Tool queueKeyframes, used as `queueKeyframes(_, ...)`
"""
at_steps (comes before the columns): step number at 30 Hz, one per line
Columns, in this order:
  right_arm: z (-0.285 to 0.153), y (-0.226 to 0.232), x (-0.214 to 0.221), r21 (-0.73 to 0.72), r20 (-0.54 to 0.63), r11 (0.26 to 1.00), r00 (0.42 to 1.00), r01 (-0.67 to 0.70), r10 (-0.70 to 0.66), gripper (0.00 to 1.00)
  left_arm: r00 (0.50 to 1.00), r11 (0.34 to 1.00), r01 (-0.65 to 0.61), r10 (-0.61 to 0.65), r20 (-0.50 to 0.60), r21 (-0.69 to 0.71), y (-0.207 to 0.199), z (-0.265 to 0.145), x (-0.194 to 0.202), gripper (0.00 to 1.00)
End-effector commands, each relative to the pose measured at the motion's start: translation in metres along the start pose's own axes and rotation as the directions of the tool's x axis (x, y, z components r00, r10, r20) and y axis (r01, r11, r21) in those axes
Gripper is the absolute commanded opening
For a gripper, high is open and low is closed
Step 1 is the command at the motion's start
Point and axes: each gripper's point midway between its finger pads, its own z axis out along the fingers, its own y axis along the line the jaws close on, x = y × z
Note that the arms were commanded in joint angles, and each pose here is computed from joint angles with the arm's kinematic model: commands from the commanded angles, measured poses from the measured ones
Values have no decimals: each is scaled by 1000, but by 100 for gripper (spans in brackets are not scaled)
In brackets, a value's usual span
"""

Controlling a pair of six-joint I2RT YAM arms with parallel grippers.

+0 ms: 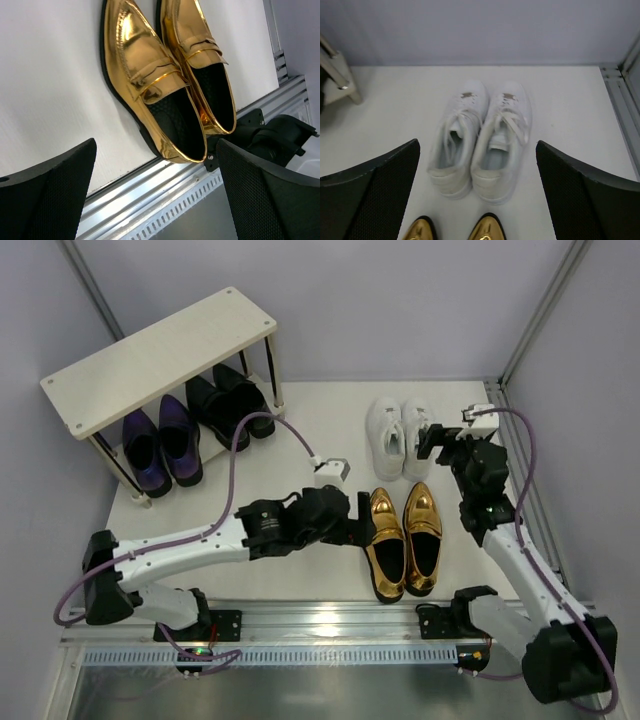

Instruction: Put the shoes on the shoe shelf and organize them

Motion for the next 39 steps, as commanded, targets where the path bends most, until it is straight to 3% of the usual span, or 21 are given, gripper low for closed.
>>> queueKeyframes(1,-46,28,11,-76,-190,995,980,-69,54,97,995,1000,22,-20,96,-17,21,-16,-23,100)
queueKeyframes(3,-67,34,5,-70,-209,987,970,-144,127,97,994,999,32,-28,104,-33,33,-18,-23,100)
queueKeyframes(5,-84,61,8,-165,-279,957,942,-241,189,97,993,997,46,-38,114,-63,50,-20,-25,100)
queueKeyframes(8,-112,77,35,-158,-433,951,884,-267,176,98,989,993,66,-53,139,-94,68,-25,-31,100)
queueKeyframes(11,-133,91,65,-140,-551,967,828,-214,103,100,984,989,75,-53,173,-126,80,-31,-36,100)
queueKeyframes(17,-159,100,123,-88,-734,986,678,-143,33,89,977,982,93,-58,205,-165,98,-36,-36,100)
queueKeyframes(31,-161,130,187,-137,-859,987,507,-89,-73,87,964,968,176,-133,228,-178,128,-55,-16,100)
queueKeyframes(34,-165,128,210,-130,-891,990,444,-51,-94,79,961,965,199,-158,228,-169,131,-57,-12,100)
queueKeyframes(36,-169,132,219,-147,-901,988,420,-55,-111,64,960,964,207,-167,223,-168,133,-59,-8,100)
queueKeyframes(38,-170,143,221,-173,-902,981,414,-90,-121,40,960,964,209,-171,221,-163,133,-60,-8,100)
queueKeyframes(39,-169,149,216,-182,-896,977,427,-110,-119,5,962,964,206,-168,216,-168,135,-61,-6,100)
